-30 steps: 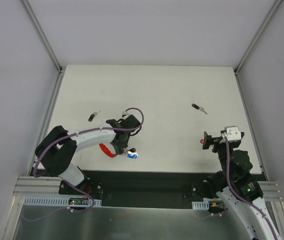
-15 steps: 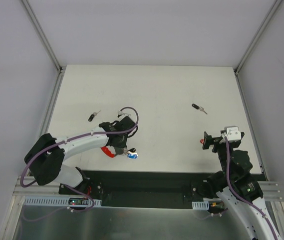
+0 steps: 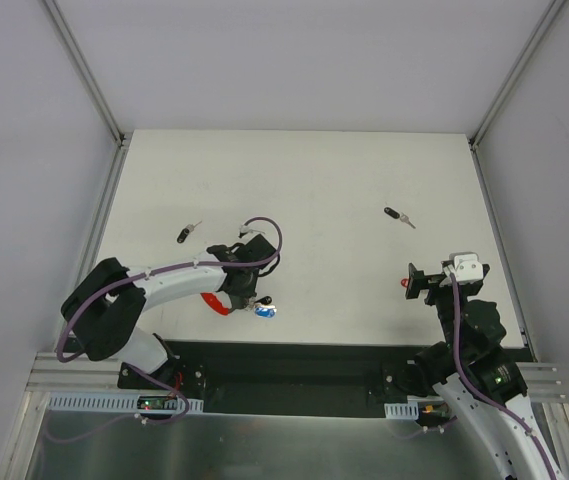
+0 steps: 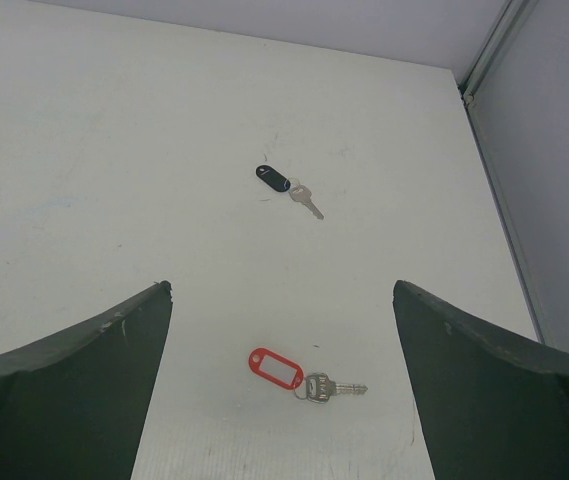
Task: Put the keys on the keyring
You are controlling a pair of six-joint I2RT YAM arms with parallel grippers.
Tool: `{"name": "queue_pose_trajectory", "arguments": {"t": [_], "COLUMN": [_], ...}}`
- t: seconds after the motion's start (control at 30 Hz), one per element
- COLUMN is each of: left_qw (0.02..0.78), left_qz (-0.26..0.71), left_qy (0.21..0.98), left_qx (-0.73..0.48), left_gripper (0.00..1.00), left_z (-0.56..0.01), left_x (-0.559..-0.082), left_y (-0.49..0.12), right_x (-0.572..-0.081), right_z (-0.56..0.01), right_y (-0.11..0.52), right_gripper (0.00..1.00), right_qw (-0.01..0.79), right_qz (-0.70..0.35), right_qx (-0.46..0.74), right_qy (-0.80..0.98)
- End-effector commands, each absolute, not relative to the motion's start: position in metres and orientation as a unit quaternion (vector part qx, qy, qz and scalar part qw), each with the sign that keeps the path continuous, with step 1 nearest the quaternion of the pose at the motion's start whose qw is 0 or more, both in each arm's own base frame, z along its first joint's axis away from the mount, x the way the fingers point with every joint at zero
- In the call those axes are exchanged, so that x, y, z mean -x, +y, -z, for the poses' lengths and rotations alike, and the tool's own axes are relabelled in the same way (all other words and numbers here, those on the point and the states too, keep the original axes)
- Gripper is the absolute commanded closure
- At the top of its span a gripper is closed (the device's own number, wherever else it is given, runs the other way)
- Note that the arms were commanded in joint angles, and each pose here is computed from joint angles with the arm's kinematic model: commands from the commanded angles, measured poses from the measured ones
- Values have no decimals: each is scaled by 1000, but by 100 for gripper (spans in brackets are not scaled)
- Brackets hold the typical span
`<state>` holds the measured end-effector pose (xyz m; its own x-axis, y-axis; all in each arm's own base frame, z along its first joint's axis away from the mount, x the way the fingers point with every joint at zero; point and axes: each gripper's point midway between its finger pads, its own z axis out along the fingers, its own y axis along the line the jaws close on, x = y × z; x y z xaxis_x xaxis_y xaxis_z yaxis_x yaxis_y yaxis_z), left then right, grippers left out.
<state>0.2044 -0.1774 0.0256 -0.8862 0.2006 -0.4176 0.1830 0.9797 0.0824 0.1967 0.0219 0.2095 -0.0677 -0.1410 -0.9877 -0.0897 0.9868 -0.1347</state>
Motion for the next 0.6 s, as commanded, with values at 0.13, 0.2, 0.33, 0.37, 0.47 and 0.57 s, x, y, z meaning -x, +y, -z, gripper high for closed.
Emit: {"name": "queue_pose_trajectory", "arguments": {"t": [0.13,0.2,0.33,0.37,0.47,0.57], "left_qw": [225,227,227,227,226,227], "left_qz": [-40,-40,-42,-44,-46,-48], "left_qy": [969,968,968,968,967,967], "left_qx": [-99,-99,-101,-103,-106,-108], "left_gripper": [83,82,82,83,83,85], "left_z": [-22,-23,-23,-22,-22,-22], "left_x": [-208,-208,-210,-211,-212,-213], "left_y": [-173,-173,-174,-174,-174,-174], "right_x": [-185,-185,-185,-185,-185,-185], "right_z": [-240,-240,-240,-240,-240,-240], "right_y": [13,12,13,13,13,13], "right_gripper": [4,4,4,4,4,4], "right_qw": [735,735,735,735,735,735], "right_qz": [2,2,2,2,2,1], "right_qx": [45,45,45,45,45,46], "right_qy": [677,676,677,677,677,677]}}
